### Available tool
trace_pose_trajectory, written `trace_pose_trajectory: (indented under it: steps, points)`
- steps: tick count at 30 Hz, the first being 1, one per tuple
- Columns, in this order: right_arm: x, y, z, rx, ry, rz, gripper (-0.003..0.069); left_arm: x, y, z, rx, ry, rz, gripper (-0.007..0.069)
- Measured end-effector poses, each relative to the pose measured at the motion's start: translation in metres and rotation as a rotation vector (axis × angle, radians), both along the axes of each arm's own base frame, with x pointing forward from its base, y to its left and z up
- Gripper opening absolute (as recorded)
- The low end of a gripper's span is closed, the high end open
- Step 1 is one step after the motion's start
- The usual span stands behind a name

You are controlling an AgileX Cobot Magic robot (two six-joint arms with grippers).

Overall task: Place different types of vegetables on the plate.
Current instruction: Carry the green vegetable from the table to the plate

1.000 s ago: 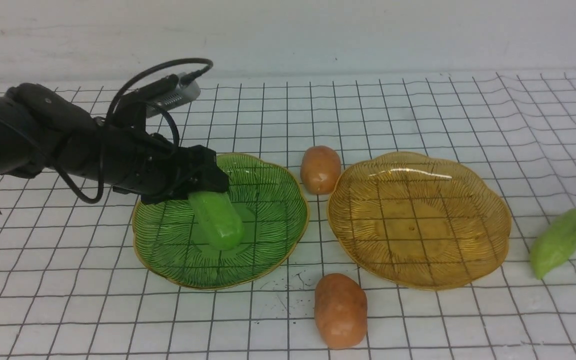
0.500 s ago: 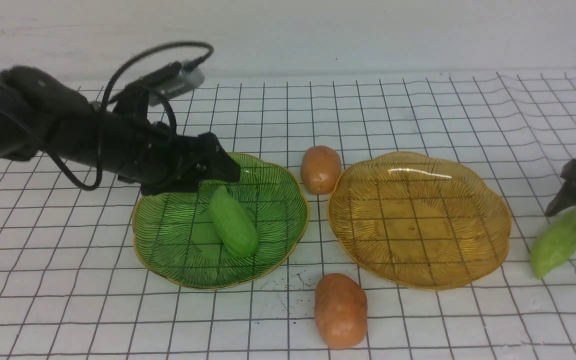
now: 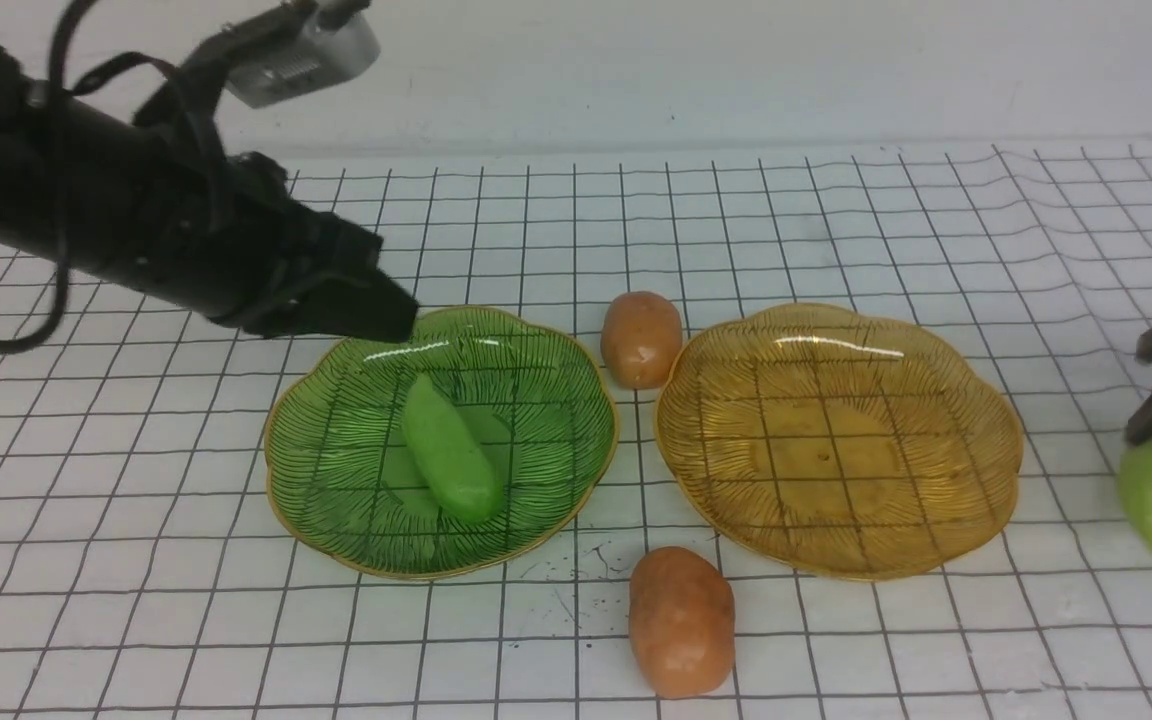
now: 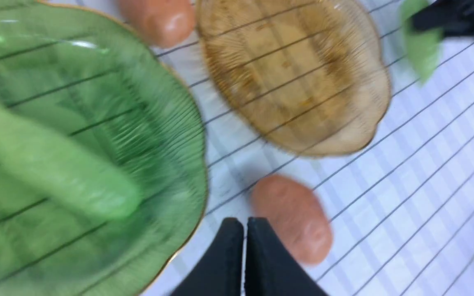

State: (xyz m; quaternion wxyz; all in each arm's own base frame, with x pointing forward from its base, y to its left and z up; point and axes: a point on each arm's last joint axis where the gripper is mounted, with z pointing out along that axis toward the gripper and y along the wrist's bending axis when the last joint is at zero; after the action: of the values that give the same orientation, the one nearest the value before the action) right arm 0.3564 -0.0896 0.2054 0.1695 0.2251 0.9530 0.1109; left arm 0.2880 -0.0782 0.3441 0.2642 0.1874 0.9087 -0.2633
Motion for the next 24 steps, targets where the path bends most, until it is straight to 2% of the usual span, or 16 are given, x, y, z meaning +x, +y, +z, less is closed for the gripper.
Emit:
trace_pose_trajectory:
  steps: [2, 3, 5, 6, 8, 9, 10, 12, 13, 14, 17, 18, 19, 24]
  points:
    - [-0.006, 0.003, 0.039, -0.007, -0.095, 0.0, 0.0391, -0.016, 0.007, 0.011, 0.066, -0.018, 0.031, -0.0008]
    - [-0.006, 0.005, 0.043, -0.002, -0.107, 0.001, 0.0391, -0.016, 0.007, 0.012, 0.066, -0.019, 0.031, -0.0008]
    - [-0.014, 0.027, 0.084, 0.019, -0.236, 0.057, 0.0391, -0.032, 0.016, 0.021, 0.131, -0.043, 0.086, -0.0008]
    - [-0.016, 0.03, 0.089, 0.02, -0.254, 0.065, 0.0391, -0.034, 0.018, 0.023, 0.144, -0.05, 0.091, -0.0008]
    - [-0.022, 0.082, 0.119, 0.115, -0.378, 0.203, 0.0391, -0.055, 0.026, 0.03, 0.191, -0.074, 0.153, -0.0008]
    - [-0.022, 0.086, 0.121, 0.13, -0.389, 0.213, 0.0391, -0.057, 0.027, 0.03, 0.193, -0.077, 0.16, -0.0008]
    - [-0.022, 0.107, 0.125, 0.174, -0.413, 0.262, 0.0391, -0.063, 0.028, 0.031, 0.195, -0.08, 0.172, -0.0008]
    - [-0.021, 0.14, 0.126, 0.237, -0.436, 0.334, 0.0391, -0.072, 0.03, 0.032, 0.196, -0.088, 0.184, -0.0008]
    - [-0.019, 0.182, 0.121, 0.288, -0.445, 0.425, 0.0391, -0.082, 0.031, 0.031, 0.193, -0.093, 0.191, -0.0008]
    - [-0.019, 0.198, 0.115, 0.304, -0.442, 0.454, 0.0391, -0.087, 0.032, 0.03, 0.192, -0.095, 0.193, -0.0008]
    - [-0.017, 0.235, 0.099, 0.322, -0.436, 0.509, 0.0391, -0.096, 0.032, 0.028, 0.191, -0.098, 0.194, -0.0008]
    - [-0.015, 0.259, 0.086, 0.322, -0.432, 0.539, 0.0391, -0.104, 0.033, 0.026, 0.19, -0.1, 0.194, -0.0008]
    - [-0.013, 0.262, 0.081, 0.319, -0.428, 0.537, 0.0391, -0.106, 0.033, 0.026, 0.19, -0.103, 0.194, -0.0008]
    - [0.009, 0.324, 0.033, 0.32, -0.364, 0.621, 0.0391, -0.124, 0.035, 0.019, 0.191, -0.106, 0.193, -0.0008]
